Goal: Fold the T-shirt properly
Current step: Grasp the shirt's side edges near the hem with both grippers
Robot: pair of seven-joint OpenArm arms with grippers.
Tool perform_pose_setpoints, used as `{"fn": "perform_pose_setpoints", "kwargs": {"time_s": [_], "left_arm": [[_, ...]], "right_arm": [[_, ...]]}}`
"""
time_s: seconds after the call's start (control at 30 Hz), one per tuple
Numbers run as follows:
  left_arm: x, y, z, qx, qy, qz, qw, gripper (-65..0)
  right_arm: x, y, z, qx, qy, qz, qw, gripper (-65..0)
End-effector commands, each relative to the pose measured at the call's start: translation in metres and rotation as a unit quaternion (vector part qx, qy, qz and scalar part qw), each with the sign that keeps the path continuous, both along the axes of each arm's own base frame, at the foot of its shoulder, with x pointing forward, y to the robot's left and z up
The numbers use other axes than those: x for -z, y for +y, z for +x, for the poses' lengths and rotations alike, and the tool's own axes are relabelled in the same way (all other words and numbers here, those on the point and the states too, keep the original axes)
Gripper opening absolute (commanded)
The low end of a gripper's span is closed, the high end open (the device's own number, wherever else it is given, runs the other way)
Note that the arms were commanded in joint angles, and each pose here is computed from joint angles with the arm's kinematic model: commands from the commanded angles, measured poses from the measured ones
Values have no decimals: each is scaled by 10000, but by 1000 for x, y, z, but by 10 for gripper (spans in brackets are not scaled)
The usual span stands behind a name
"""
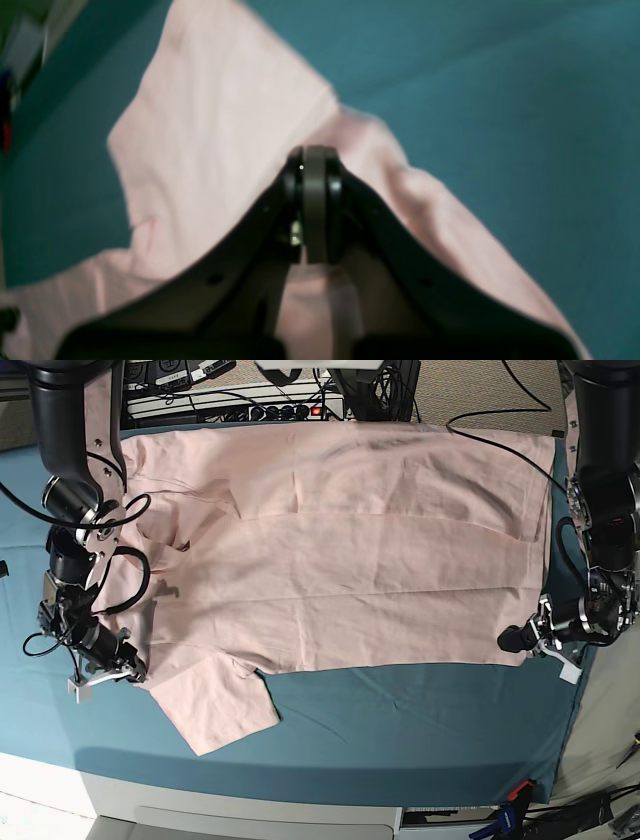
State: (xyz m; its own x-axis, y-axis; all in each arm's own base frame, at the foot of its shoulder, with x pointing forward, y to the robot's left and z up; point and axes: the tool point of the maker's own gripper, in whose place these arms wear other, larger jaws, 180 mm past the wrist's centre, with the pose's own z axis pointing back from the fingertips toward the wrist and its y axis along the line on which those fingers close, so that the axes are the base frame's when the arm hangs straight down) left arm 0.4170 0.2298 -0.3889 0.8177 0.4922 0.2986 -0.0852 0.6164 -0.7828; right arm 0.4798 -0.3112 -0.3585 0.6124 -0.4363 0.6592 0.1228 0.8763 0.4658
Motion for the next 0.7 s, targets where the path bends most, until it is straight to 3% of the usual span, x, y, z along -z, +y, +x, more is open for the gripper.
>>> {"fn": "perform_pose_setpoints", "kwargs": {"time_s": [0.0,0.07,0.17,0.37,0.43,0.5,0.6,0.67], "left_arm": [[-24,11,17,-107,-348,11,9993,-650],[-29,9,16,-16,-485,-82,9988,-650],[-39,10,15,74,-661,-232,9975,-650],[-40,12,15,56,-679,-223,9974,-650],[-40,12,16,50,-686,-232,9974,-650],[-40,12,15,49,-683,-230,9974,-650],[-39,12,15,49,-672,-230,9975,-650],[-39,12,15,48,-678,-233,9974,-650]], "right_arm": [[-41,-13,17,-20,-602,-112,9981,-650],[-56,-11,16,-286,-900,-180,9954,-650],[-60,-20,6,-256,-1013,-348,9939,-650],[-37,-38,-11,-245,-892,-1177,9887,-650],[-28,-47,-17,-203,-794,-1521,9850,-451],[-21,-62,-21,170,-652,-1715,9829,-334],[-8,-85,-30,831,-286,-1825,9793,-328],[2,-86,-33,966,-124,-1737,9800,-328]]}}
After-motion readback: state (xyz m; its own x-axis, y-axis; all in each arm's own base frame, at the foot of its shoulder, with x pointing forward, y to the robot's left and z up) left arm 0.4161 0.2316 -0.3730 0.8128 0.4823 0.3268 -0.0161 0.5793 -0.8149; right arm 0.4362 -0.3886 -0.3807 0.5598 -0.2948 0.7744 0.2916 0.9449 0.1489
